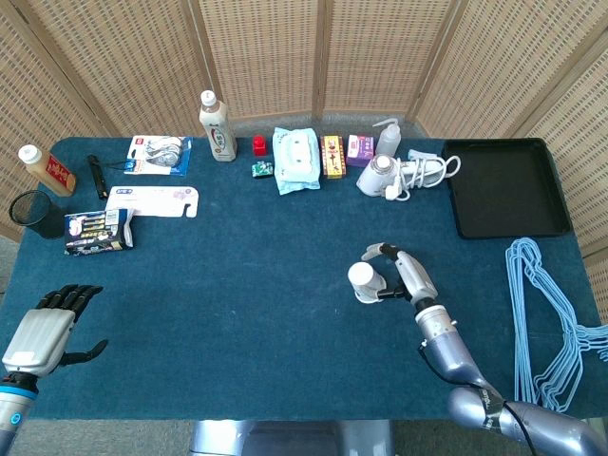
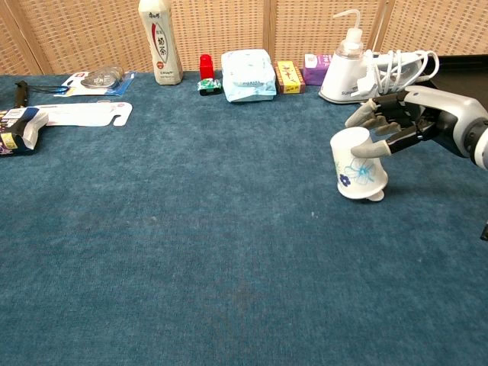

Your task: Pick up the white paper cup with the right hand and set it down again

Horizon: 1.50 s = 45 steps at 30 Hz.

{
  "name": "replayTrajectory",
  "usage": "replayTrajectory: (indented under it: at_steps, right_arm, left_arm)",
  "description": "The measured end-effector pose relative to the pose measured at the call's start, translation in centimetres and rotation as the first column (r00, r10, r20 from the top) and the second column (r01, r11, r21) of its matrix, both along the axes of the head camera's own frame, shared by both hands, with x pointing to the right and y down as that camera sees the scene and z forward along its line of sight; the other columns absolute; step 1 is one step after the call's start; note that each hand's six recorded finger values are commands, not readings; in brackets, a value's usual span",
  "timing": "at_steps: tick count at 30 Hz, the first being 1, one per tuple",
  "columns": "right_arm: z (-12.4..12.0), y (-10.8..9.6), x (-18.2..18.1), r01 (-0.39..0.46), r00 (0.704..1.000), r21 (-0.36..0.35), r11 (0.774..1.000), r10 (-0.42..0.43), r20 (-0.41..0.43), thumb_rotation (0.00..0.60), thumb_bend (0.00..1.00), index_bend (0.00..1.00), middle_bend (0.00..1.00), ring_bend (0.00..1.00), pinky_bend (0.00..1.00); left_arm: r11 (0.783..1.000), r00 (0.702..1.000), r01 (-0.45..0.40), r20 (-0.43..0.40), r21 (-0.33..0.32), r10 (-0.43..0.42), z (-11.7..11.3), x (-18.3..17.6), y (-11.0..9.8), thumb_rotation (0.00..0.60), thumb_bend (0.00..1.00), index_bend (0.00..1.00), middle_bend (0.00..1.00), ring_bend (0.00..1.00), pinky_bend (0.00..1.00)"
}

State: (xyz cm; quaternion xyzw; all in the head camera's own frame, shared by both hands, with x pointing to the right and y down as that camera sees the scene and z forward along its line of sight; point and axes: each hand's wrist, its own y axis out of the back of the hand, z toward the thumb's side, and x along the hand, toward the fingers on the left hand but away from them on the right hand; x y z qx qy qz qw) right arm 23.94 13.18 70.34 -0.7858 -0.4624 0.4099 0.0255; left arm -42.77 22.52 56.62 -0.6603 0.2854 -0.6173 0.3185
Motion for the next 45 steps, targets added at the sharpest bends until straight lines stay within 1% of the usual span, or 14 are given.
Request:
replayTrajectory:
  at_steps: [4,9,15,21,23,27,30,33,36,39,40,42,43,45]
  right_arm:
    - [0.3,0.2,0.4,-0.028,0.999,0.005,1.0,0.028,0.02,0.561,0.25,0.35,0.24,0.17,0.11]
    - [0.3,0.5,0.8,-0.024,0.999,0.017,1.0,0.024,0.025,0.559,0.25,0.33,0.23,0.17,0.11]
    - [-0.7,0.1,1.1,0.005,1.0,0.048,0.999,-0.006,0.02,0.556,0.26,0.27,0.22,0.15,0.1]
    - [-2.4,-0.6,0.8,0.011,0.999,0.078,0.997,-0.014,0.039,0.562,0.26,0.26,0.21,0.15,0.1]
    - [-2.9,-1.0,0.9,0.016,0.999,0.098,0.995,-0.019,0.028,0.566,0.26,0.28,0.22,0.16,0.1]
    - [-3.7,-1.6,1.3,0.026,1.0,0.147,0.989,-0.024,-0.015,0.565,0.27,0.36,0.28,0.22,0.13]
    - [-4.4,-2.0,1.9,0.046,0.997,0.18,0.983,-0.034,-0.072,0.569,0.27,0.41,0.31,0.26,0.14]
    - [-5.0,-2.2,2.7,0.083,0.987,0.21,0.974,-0.052,-0.151,0.567,0.27,0.45,0.33,0.29,0.17]
    - [-5.6,-2.2,3.6,0.133,0.966,0.24,0.961,-0.072,-0.248,0.564,0.27,0.49,0.35,0.32,0.22]
    - [-6.1,-1.9,4.6,0.203,0.926,0.26,0.944,-0.099,-0.364,0.563,0.27,0.51,0.37,0.34,0.24]
    - [-6.3,-1.8,5.0,0.236,0.903,0.265,0.935,-0.11,-0.416,0.563,0.27,0.51,0.37,0.35,0.24]
    - [-6.5,-1.4,5.7,0.286,0.861,0.266,0.92,-0.126,-0.492,0.564,0.27,0.52,0.39,0.36,0.24]
    - [-6.7,-1.0,6.2,0.318,0.831,0.261,0.912,-0.135,-0.54,0.563,0.27,0.52,0.39,0.36,0.24]
    - [-7.1,-0.3,7.0,0.357,0.786,0.25,0.9,-0.144,-0.602,0.564,0.27,0.52,0.39,0.36,0.24]
  left_arm:
    - [1.0,1.0,-0.001,0.001,0.004,0.001,-0.2,0.0,0.0,0.336,0.25,0.12,0.17,0.12,0.16]
    - [1.0,1.0,0.001,0.005,0.005,-0.001,-0.4,0.0,0.0,0.332,0.25,0.12,0.17,0.12,0.16]
    - [1.0,1.0,-0.004,0.0,0.005,0.004,-0.4,0.2,-0.1,0.332,0.25,0.12,0.17,0.12,0.16]
    - [1.0,1.0,-0.003,-0.006,0.007,0.003,-0.4,0.4,-0.1,0.332,0.25,0.12,0.17,0.12,0.16]
    - [1.0,1.0,-0.003,-0.007,0.006,0.003,-0.3,0.4,0.0,0.335,0.25,0.12,0.17,0.12,0.16]
    - [1.0,1.0,0.008,-0.007,0.002,-0.007,-0.2,0.1,0.4,0.336,0.25,0.12,0.17,0.12,0.16]
    - [1.0,1.0,0.019,-0.006,0.0,-0.019,-0.1,-0.2,0.7,0.338,0.25,0.12,0.17,0.12,0.16]
    - [0.999,0.999,0.032,-0.005,0.005,-0.032,0.0,-0.6,1.0,0.334,0.25,0.12,0.17,0.12,0.16]
    - [0.999,0.999,0.041,-0.006,0.013,-0.04,0.1,-0.9,1.3,0.333,0.25,0.12,0.17,0.12,0.16]
    - [0.998,0.999,0.049,-0.004,0.026,-0.049,0.1,-1.2,1.4,0.34,0.25,0.12,0.17,0.12,0.16]
    - [0.998,0.999,0.051,-0.004,0.031,-0.051,0.1,-1.2,1.4,0.341,0.25,0.12,0.17,0.12,0.16]
    - [0.998,0.998,0.056,-0.005,0.037,-0.056,0.1,-1.3,1.6,0.336,0.25,0.12,0.17,0.12,0.16]
    - [0.998,0.998,0.058,-0.006,0.038,-0.058,0.2,-1.3,1.7,0.335,0.25,0.12,0.17,0.12,0.16]
    - [0.997,0.998,0.06,-0.009,0.043,-0.06,0.2,-1.4,1.8,0.336,0.25,0.12,0.17,0.12,0.16]
